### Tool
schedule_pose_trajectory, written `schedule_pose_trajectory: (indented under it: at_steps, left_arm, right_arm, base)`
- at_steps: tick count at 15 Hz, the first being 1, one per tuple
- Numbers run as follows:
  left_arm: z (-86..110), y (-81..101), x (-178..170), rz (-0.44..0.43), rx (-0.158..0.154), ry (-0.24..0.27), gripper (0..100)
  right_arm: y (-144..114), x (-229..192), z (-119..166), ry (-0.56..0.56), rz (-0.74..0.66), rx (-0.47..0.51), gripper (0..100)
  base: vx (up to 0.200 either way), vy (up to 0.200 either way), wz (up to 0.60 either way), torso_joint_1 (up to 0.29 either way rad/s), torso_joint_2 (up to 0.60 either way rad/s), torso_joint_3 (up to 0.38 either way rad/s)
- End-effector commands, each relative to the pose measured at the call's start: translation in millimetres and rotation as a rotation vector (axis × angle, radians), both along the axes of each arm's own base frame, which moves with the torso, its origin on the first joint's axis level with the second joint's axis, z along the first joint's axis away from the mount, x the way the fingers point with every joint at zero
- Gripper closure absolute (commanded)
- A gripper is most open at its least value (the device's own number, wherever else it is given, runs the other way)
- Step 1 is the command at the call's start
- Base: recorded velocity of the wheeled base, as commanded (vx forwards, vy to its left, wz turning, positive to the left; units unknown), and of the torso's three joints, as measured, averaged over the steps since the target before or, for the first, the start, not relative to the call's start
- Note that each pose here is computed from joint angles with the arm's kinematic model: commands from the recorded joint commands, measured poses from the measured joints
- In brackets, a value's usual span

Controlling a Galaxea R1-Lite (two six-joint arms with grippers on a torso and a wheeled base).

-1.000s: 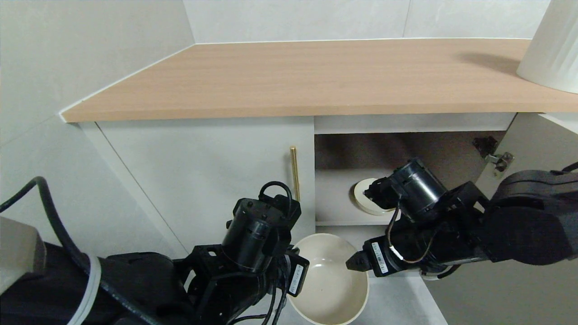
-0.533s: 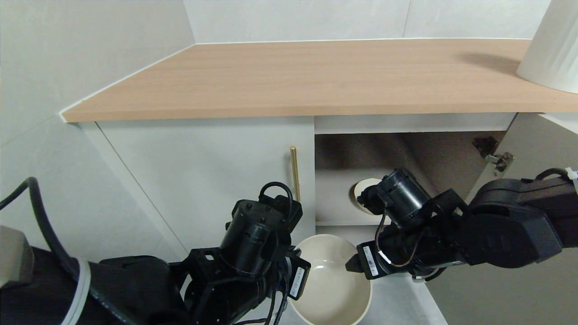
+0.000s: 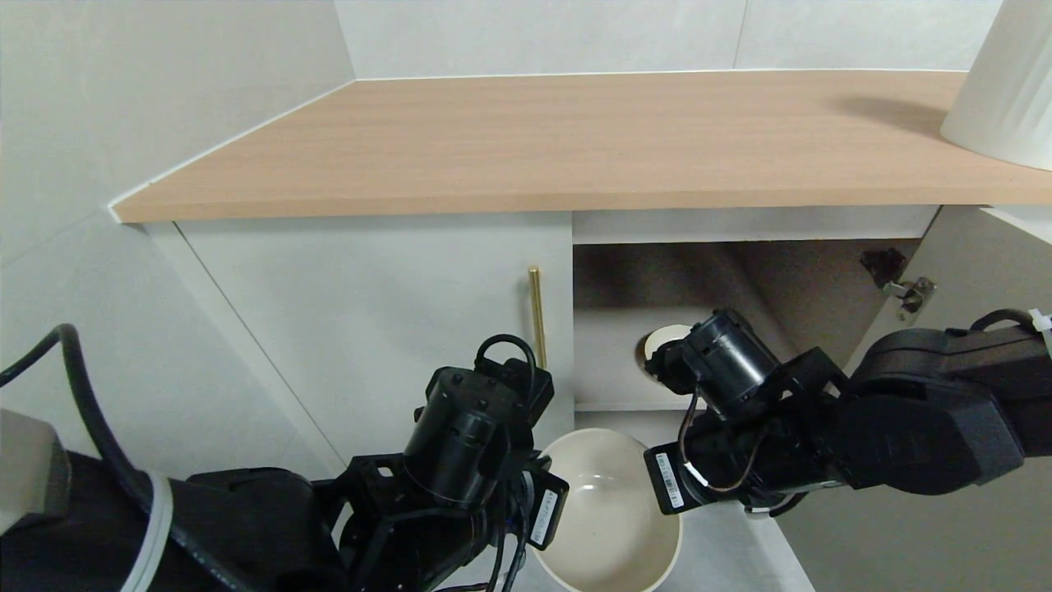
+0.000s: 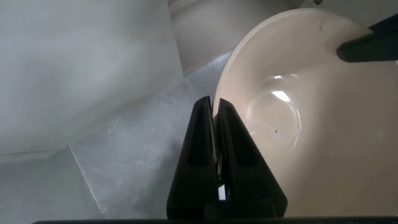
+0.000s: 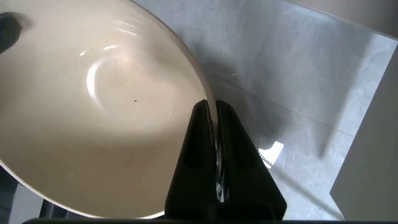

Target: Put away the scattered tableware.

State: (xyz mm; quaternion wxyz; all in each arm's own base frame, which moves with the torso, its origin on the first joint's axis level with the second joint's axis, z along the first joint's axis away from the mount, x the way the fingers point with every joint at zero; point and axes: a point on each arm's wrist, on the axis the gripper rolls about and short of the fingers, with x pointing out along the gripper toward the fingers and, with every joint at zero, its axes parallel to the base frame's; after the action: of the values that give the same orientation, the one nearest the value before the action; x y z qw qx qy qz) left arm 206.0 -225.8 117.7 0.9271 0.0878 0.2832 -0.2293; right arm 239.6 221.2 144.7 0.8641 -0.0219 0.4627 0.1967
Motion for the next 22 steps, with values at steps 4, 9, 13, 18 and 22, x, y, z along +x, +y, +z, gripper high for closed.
schedule_pose_trajectory:
  at_steps: [4, 9, 13, 18, 22]
  left_arm:
    - [0.8, 0.4, -1, 0.002, -0.002, -0.002, 0]
    - [1.3, 1.5, 0, 0.006, -0.005, -0.002, 0]
    - [2.2, 3.7, 2, 0.017, -0.006, -0.005, 0]
    - [2.2, 4.0, 3, 0.018, -0.006, -0.005, 0]
    - [4.5, 4.7, 2, 0.018, -0.012, -0.010, 0]
  right_arm:
    - [0, 0, 0, 0.000, -0.003, -0.003, 100]
    - [-23, 18, 0, -0.015, -0.209, 0.006, 100]
    - [-46, 62, -15, -0.220, -0.388, 0.145, 100]
    - [-69, 102, -23, -0.344, -0.550, 0.188, 100]
    - [-82, 130, -25, -0.390, -0.687, 0.193, 100]
  base:
    - [0.000, 0.000, 0.00, 0.000, 0.00, 0.000]
    - [0.000, 0.000, 0.00, 0.000, 0.00, 0.000]
    - [0.000, 0.000, 0.00, 0.000, 0.00, 0.000]
    - [0.000, 0.000, 0.00, 0.000, 0.00, 0.000]
    - [0.000, 0.000, 0.00, 0.000, 0.00, 0.000]
